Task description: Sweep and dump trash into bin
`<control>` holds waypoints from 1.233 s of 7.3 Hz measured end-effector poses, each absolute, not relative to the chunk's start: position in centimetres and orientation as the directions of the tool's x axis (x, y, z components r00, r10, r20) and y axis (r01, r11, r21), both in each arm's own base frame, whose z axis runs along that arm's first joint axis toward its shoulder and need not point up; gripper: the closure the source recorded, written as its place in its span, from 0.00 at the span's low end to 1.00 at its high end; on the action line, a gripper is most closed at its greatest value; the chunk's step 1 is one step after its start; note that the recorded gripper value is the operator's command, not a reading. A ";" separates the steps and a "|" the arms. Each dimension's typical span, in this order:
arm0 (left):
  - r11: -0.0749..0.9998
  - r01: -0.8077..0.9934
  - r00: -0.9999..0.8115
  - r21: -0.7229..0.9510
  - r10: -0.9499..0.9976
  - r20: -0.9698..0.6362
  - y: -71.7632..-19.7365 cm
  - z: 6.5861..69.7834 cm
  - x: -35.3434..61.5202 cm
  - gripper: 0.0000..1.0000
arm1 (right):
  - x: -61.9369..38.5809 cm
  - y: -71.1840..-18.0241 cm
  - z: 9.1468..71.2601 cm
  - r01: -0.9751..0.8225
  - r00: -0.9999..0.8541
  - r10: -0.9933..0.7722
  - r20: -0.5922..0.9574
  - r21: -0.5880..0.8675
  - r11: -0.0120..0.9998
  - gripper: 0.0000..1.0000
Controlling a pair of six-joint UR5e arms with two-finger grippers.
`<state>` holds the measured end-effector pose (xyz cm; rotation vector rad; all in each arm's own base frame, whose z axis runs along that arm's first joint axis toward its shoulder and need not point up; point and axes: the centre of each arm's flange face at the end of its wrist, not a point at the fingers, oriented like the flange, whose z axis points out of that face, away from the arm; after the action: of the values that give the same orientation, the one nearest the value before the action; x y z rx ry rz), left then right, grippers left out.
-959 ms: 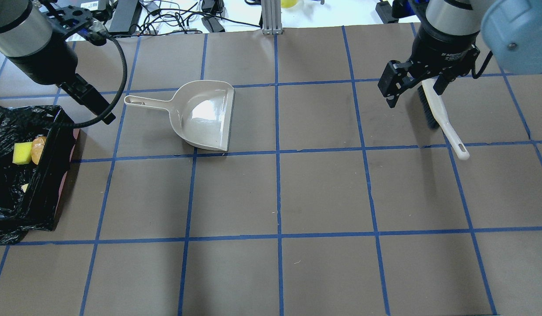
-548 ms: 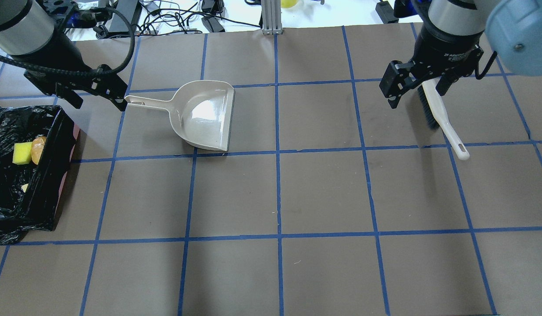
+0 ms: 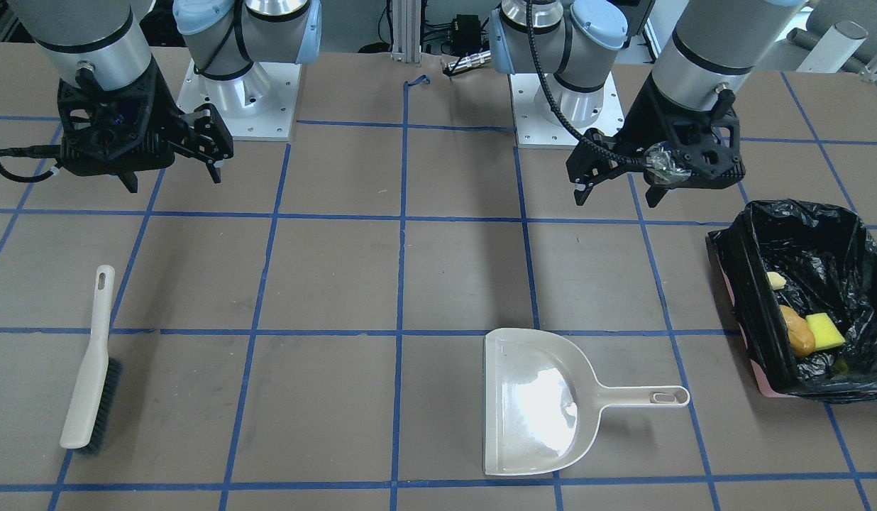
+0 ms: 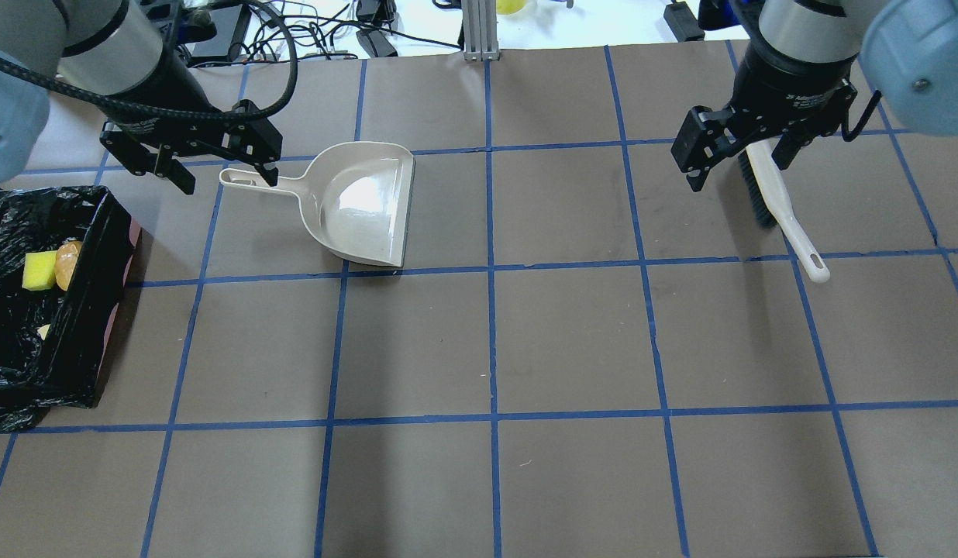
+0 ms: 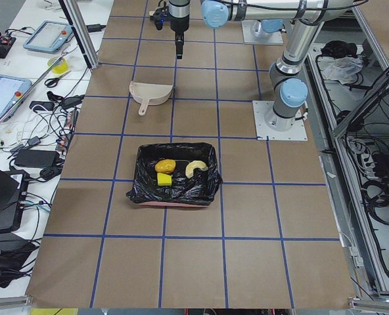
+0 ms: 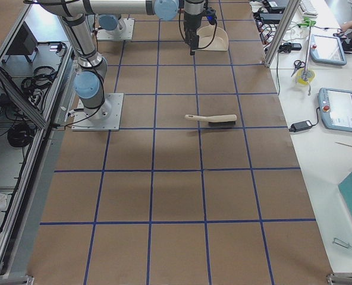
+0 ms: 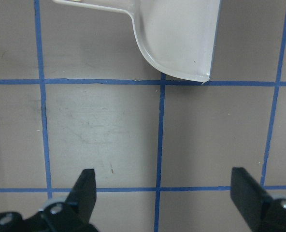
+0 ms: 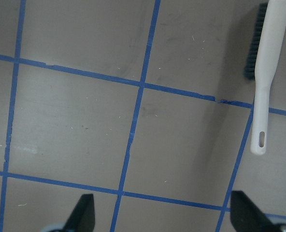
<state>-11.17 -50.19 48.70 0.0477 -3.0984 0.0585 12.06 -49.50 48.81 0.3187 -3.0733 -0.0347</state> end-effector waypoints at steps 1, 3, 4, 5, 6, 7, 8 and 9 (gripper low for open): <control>0.999 -0.029 -0.999 -0.044 -0.028 0.036 -50.0 49.0 -11.5 0.00 | 12.1 -49.5 48.8 -0.204 -0.977 -0.205 0.050 0.028 0.979 0.00; 0.998 -0.034 -0.999 -0.055 -0.033 0.027 -49.6 49.6 -11.6 0.00 | 12.0 -49.5 48.8 -0.203 -0.978 -0.205 0.050 0.028 0.979 0.00; 0.998 -0.039 -0.999 -0.058 -0.038 0.027 -49.5 49.7 -11.6 0.00 | 12.0 -49.5 48.8 -0.203 -0.978 -0.205 0.051 0.028 0.979 0.00; 0.997 -0.047 -0.999 -0.060 -0.046 0.022 -49.5 49.7 -11.6 0.00 | 12.0 -49.4 48.8 -0.203 -0.977 -0.205 0.051 0.029 0.979 0.00; 0.997 -0.054 -0.999 -0.060 -0.054 0.001 -49.5 49.7 -11.4 0.00 | 12.0 -49.3 48.8 -0.203 -0.977 -0.205 0.051 0.029 0.979 0.00; 0.996 -0.057 -0.998 -0.062 -0.059 -0.026 -49.6 49.6 -11.1 0.00 | 12.1 -49.1 48.8 -0.204 -0.977 -0.205 0.052 0.029 0.979 0.00; 0.996 -0.055 -0.998 -0.066 -0.058 -0.037 -49.8 49.4 -11.0 0.00 | 12.1 -48.9 48.7 -0.204 -0.977 -0.205 0.052 0.030 0.978 0.00; 0.996 -0.051 -0.998 -0.068 -0.053 -0.040 -50.0 49.2 -10.9 0.00 | 12.1 -48.8 48.6 -0.204 -0.977 -0.206 0.052 0.032 0.978 0.00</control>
<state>-10.94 -50.05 49.20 0.0829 -3.1802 0.1069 12.06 -48.80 48.58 0.3181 -3.0699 -0.0407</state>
